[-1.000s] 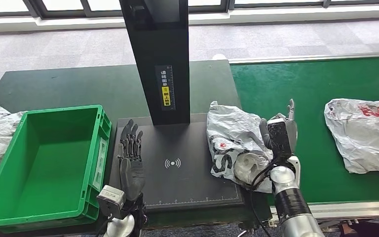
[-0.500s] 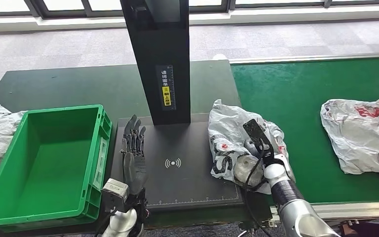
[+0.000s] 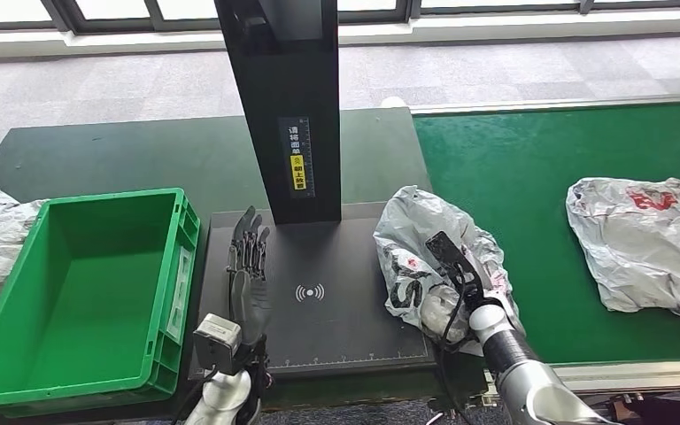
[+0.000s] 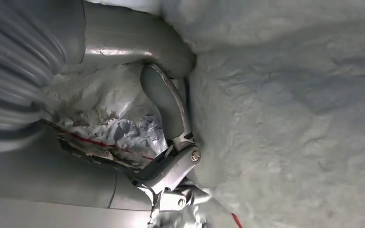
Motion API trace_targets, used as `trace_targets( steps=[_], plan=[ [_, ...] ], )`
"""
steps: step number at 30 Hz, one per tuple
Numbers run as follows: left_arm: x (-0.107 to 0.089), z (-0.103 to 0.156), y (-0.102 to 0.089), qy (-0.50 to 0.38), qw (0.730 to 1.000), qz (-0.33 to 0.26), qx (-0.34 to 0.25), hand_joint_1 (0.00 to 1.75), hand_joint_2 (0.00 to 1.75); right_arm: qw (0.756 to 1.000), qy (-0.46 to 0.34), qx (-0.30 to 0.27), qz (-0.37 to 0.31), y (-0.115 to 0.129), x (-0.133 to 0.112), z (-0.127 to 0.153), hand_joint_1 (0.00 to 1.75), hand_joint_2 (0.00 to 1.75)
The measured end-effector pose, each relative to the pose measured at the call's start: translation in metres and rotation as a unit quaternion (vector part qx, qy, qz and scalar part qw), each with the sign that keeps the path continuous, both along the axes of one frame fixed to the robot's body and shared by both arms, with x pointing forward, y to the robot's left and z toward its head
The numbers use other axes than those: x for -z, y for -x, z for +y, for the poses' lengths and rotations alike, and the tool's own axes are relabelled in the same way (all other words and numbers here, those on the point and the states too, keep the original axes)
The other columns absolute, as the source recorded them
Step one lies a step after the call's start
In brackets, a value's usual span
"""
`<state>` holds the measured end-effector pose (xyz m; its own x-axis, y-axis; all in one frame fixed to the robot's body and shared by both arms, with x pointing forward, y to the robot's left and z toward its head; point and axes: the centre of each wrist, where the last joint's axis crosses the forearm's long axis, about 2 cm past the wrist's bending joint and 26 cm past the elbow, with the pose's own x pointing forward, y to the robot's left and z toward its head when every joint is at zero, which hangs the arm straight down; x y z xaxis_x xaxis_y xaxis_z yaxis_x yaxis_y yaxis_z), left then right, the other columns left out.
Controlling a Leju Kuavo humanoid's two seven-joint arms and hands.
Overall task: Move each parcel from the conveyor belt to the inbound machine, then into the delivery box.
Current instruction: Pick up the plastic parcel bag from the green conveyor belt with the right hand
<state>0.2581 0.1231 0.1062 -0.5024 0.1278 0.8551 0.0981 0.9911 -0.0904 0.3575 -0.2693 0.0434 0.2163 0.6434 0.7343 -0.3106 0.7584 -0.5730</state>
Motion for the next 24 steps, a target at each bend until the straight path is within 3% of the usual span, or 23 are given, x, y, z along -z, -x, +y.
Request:
trace_targets(
  steps=[8,16,24],
  plan=[
    [0.002,-0.002,0.0,-0.003,1.0,0.005,-0.003,0.0,0.0,0.994,-0.093,-0.032,-0.048,0.012,0.013,-0.002,1.75,1.75],
    [0.002,-0.002,0.0,-0.003,1.0,0.006,-0.004,0.0,0.0,0.989,-0.128,-0.031,-0.067,0.015,0.015,-0.004,1.75,1.75],
    [0.002,-0.003,0.0,0.002,1.0,0.006,0.0,0.0,0.0,0.956,-0.256,-0.046,-0.137,0.019,0.014,-0.001,1.75,1.75]
  ],
)
